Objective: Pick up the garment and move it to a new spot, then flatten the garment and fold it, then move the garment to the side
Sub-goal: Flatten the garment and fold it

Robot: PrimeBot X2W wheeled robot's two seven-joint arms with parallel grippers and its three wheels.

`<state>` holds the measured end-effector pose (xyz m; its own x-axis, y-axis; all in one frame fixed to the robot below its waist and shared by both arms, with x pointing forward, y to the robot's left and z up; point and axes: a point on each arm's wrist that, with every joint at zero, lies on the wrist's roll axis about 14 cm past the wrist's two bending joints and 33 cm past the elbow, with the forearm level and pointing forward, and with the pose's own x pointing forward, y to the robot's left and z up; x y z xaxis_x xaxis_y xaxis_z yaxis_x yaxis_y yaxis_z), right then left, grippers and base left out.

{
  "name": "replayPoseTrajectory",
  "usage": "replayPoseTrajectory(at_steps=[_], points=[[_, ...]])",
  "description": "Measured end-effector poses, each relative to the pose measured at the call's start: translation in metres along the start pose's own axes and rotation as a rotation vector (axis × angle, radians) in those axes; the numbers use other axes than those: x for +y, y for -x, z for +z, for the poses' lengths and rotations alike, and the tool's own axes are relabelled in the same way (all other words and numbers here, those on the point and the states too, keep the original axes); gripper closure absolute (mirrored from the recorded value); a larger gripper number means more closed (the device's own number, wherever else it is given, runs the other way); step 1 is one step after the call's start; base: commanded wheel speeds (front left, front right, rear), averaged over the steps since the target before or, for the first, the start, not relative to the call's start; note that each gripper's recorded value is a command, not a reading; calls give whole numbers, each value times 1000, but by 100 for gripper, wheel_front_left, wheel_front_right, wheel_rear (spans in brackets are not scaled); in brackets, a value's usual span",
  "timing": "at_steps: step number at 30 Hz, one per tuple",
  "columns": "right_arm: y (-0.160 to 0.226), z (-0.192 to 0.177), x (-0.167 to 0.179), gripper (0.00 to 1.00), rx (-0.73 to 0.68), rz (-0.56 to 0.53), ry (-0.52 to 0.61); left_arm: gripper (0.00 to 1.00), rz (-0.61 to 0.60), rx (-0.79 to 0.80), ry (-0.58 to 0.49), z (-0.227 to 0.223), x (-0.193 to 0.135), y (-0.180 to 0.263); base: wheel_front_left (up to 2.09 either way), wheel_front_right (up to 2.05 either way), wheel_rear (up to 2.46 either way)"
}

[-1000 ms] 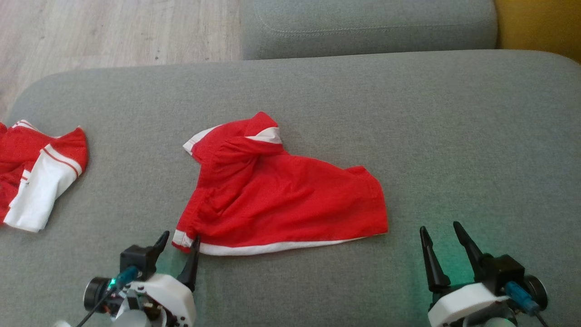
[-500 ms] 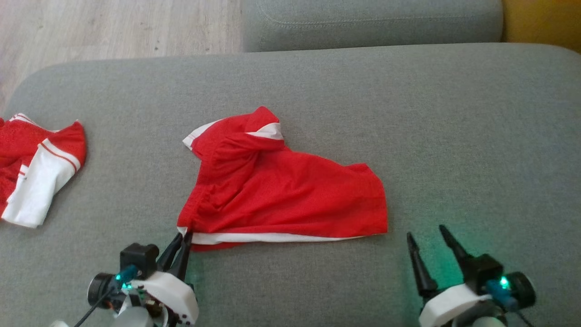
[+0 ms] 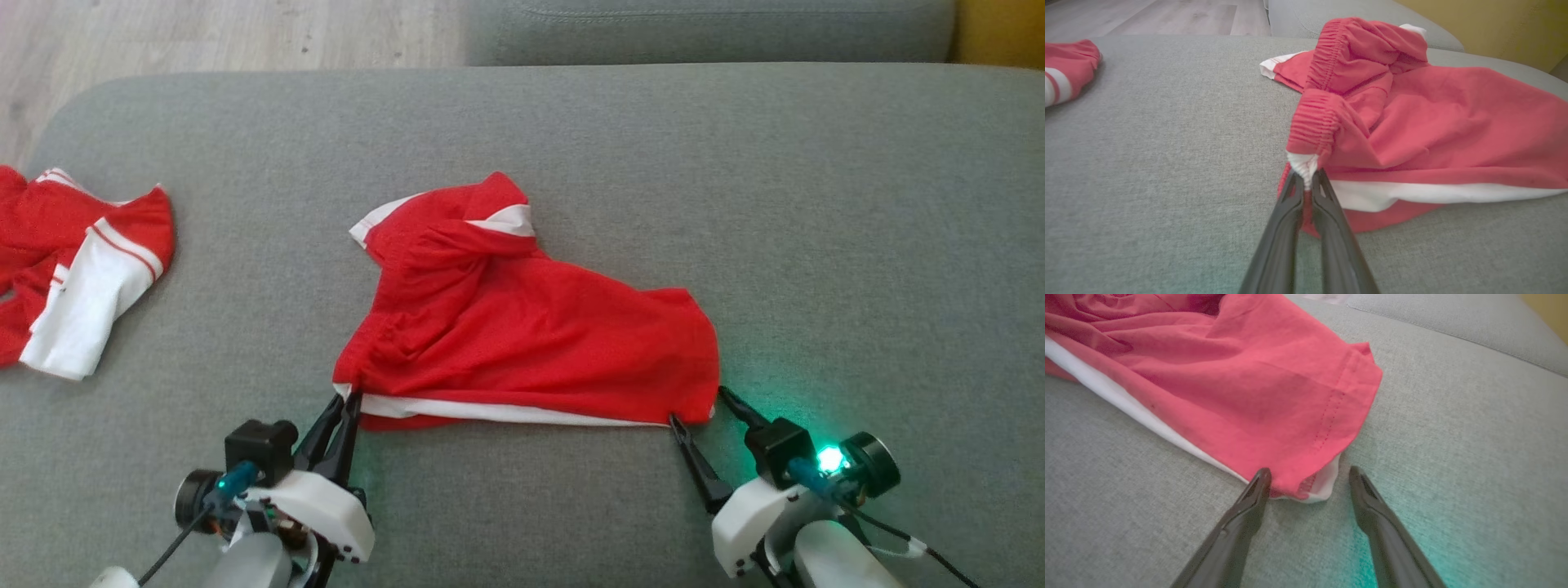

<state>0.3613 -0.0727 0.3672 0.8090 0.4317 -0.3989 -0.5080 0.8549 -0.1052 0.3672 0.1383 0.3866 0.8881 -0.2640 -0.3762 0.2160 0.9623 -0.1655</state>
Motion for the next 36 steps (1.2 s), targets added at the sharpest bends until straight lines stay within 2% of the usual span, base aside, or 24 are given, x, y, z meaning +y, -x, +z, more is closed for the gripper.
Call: replayPoseTrajectory(at_steps=[1,2,3,9,17,18,22,26,31,36], points=[[-2,-1,1,57,7,7,1,100,2,-2,1,1,0,0,0,0,0],[-3,-1,2,69,9,11,-3,100,5,-6,2,1,1,0,0,0,0],[-4,-1,2,100,9,12,-7,100,11,-13,3,2,2,0,0,0,0],[-5,15,-5,100,-45,-18,-81,100,14,-68,9,16,0,1,0,0,0],[9,93,-18,100,-305,-62,-158,100,-21,-283,30,76,-13,9,0,0,0],[9,93,-18,100,-305,-62,-158,100,-21,-283,30,76,-13,9,0,0,0],[31,127,-20,100,-425,-60,-172,100,-70,-446,8,127,-28,25,0,0,0],[59,182,-23,100,-583,-50,-178,100,-125,-605,-33,181,-44,51,0,0,0],[108,245,-31,100,-770,-58,-122,100,-210,-767,-122,240,-71,94,0,0,0],[155,285,-40,100,-898,-94,-65,100,-291,-888,-196,290,-99,134,0,0,0]])
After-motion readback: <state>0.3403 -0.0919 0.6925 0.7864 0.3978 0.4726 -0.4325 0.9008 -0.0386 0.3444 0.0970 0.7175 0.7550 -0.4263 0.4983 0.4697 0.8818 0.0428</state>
